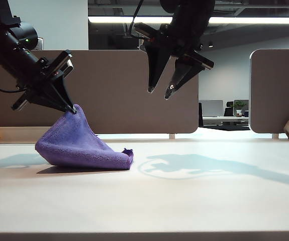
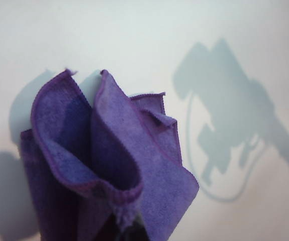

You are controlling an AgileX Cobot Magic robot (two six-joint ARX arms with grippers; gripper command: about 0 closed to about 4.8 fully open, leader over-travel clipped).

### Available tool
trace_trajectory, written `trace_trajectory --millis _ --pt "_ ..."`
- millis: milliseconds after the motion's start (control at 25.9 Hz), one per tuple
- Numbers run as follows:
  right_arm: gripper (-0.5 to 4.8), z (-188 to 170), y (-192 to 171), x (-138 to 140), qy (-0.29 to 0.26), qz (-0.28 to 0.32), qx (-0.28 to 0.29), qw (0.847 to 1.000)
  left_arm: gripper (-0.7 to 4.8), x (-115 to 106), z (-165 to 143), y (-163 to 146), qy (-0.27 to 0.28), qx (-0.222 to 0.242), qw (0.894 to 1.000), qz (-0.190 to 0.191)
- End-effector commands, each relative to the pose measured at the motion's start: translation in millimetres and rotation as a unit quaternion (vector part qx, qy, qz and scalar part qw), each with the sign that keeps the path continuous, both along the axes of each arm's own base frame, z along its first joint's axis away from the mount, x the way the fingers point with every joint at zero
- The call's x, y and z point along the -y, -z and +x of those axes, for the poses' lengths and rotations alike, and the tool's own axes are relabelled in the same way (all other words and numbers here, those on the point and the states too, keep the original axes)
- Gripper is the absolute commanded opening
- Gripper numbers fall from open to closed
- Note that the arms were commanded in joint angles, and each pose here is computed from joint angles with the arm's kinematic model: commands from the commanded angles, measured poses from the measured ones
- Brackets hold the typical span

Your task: Fold the bottom of the cloth upward, then fold it vertically to form a square shape.

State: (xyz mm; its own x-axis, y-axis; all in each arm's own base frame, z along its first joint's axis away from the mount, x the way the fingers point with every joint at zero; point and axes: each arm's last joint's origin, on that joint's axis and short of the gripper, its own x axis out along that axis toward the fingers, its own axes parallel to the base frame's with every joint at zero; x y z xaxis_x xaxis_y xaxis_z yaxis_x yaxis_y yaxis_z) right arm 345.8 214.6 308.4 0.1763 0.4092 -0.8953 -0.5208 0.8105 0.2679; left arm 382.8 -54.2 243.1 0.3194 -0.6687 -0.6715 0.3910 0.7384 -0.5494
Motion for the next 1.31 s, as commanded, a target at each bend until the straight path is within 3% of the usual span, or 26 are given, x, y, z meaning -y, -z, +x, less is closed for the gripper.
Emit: trace_trajectory --millis 39,231,347,540,732,887,1041,1156,1310 --pt "1.98 -2.7 -2.6 0.4 -0.003 0.0 -0.003 1.0 -0.06 0.8 0.5 1.1 0.017 0.01 1.0 0.005" --pt "1.98 -2.5 -2.6 0.7 -0.003 0.0 -0.002 1.0 -0.06 10.4 -2.3 1.3 0.045 0.012 0.999 -0.002" --pt "1.98 -2.7 -2.5 0.6 -0.003 -0.001 -0.003 1.0 -0.06 9.3 -1.1 5.1 0.027 0.003 0.999 0.021" --pt "1.99 0.3 -4.0 -0.9 -0.003 0.01 0.013 1.0 -0.06 10.9 -3.2 4.3 0.054 0.001 0.998 -0.01" --pt "1.98 -1.4 -3.3 -0.4 -0.005 0.009 0.002 1.0 -0.06 8.9 0.6 8.2 0.031 0.01 0.999 0.033" --pt "1.99 -3.7 -2.3 0.9 -0.007 0.005 -0.013 1.0 -0.05 7.2 6.6 20.4 -0.009 -0.015 0.998 0.063" --pt "2.02 -4.9 -1.9 1.4 -0.007 0.002 -0.019 1.0 1.05 6.5 10.4 32.1 -0.031 -0.037 0.996 0.081" --pt "2.22 -5.2 -1.7 1.6 -0.007 0.001 -0.021 1.0 2.27 3.6 12.2 29.9 -0.063 -0.023 0.99 0.127" --pt "2.36 -5.7 -1.4 1.9 -0.007 -0.001 -0.024 1.0 2.83 -0.9 20.0 16.0 -0.122 -0.005 0.979 0.166"
